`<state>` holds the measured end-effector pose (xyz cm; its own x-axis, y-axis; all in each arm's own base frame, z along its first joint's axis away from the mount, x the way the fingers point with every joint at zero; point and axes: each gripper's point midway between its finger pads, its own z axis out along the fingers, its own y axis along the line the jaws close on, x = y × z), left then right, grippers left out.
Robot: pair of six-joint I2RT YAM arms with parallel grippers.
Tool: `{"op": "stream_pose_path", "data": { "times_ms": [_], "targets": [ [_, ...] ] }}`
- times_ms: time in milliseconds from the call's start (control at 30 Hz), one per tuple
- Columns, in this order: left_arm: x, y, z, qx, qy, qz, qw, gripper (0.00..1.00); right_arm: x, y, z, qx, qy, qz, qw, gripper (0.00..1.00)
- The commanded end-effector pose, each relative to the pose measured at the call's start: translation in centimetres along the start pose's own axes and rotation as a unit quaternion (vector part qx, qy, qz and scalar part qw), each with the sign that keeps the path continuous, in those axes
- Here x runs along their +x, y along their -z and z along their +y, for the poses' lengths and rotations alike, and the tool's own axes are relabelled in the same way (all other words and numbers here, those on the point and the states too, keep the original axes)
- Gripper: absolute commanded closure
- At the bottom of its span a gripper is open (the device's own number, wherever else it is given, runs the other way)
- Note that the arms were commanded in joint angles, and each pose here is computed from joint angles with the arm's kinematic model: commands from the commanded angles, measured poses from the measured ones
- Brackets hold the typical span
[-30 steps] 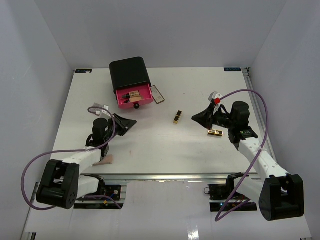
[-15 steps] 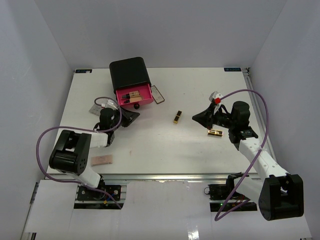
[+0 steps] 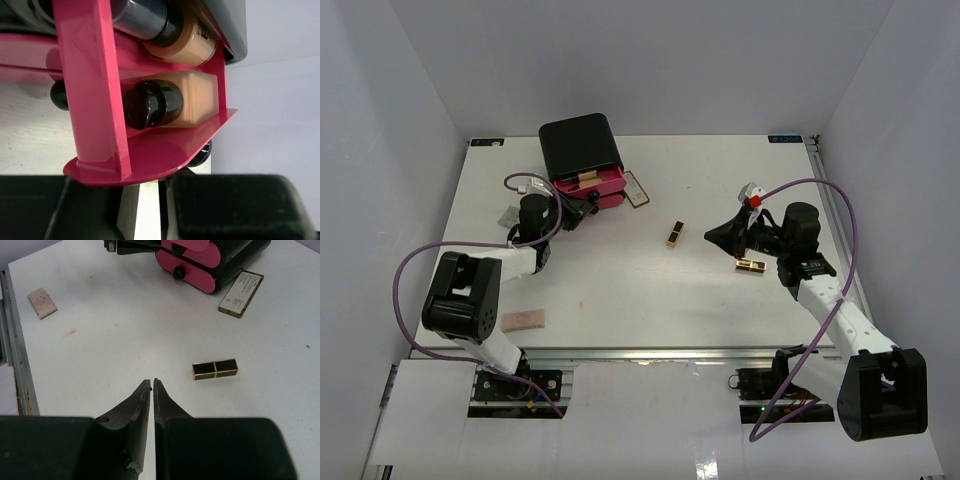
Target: Organize the makeup
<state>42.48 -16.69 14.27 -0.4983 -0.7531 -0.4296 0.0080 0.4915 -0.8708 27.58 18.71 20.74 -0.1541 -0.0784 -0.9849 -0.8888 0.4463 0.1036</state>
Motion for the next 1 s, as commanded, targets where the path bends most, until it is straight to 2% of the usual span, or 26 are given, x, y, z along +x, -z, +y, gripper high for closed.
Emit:
{"op": "stream_pose_path", "data": {
  "times_ms": [0,533,967],
  "targets": [
    [-3.3,-0.9,-2.2,0.023,-0.011,-0.034,0.999,0.7,-0.8,0.1,0.1,-0.007,0.021,-0.012,1.0,0.87],
    [-6.8,-2.2,-1.8,0.008,-0.011,-0.05,0.999,0.68,-0.6,0.2,-0.1,-0.005,0.019,-0.012,1.0,0.87],
    [-7.8,-2.3,-1.9,0.004,-0.021,-0.057,0.998,0.67,-0.6,0.2,-0.2,-0.003,0.018,-0.01,1.0,0.87]
  ]
}}
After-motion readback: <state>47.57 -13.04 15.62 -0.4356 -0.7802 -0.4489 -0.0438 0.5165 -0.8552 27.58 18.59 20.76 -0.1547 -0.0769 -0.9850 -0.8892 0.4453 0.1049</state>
